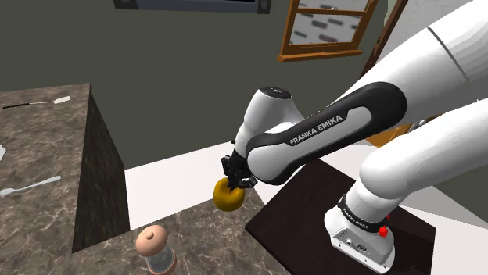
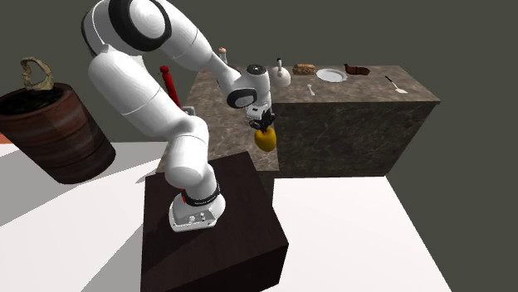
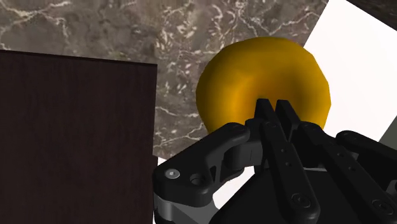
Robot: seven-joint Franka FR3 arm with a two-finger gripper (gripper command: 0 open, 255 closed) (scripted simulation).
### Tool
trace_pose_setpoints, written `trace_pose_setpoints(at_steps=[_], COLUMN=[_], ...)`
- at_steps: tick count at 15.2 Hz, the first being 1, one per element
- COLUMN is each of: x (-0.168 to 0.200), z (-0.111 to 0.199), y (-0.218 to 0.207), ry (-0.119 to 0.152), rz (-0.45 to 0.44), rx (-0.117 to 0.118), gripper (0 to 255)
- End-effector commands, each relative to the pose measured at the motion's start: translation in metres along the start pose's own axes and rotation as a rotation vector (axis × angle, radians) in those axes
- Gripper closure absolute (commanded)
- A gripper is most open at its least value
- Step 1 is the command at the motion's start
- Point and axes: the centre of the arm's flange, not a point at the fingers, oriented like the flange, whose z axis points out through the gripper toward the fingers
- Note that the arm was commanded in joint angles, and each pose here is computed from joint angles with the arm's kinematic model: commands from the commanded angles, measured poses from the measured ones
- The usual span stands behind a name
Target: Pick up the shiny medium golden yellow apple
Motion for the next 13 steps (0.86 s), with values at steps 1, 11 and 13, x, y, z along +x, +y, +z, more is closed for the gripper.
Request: trace_pose_setpoints(at_steps=[1, 11, 13], x=[-0.001, -0.009, -0.009], z=[-0.011, -0.062, -0.063], y=[-0.002, -0.011, -0.011], ry=[0.0, 0.0, 0.0], rz=[0.0, 0.0, 0.0], rx=[-0.001, -0.001, -0.001], gripper=[255, 255, 255])
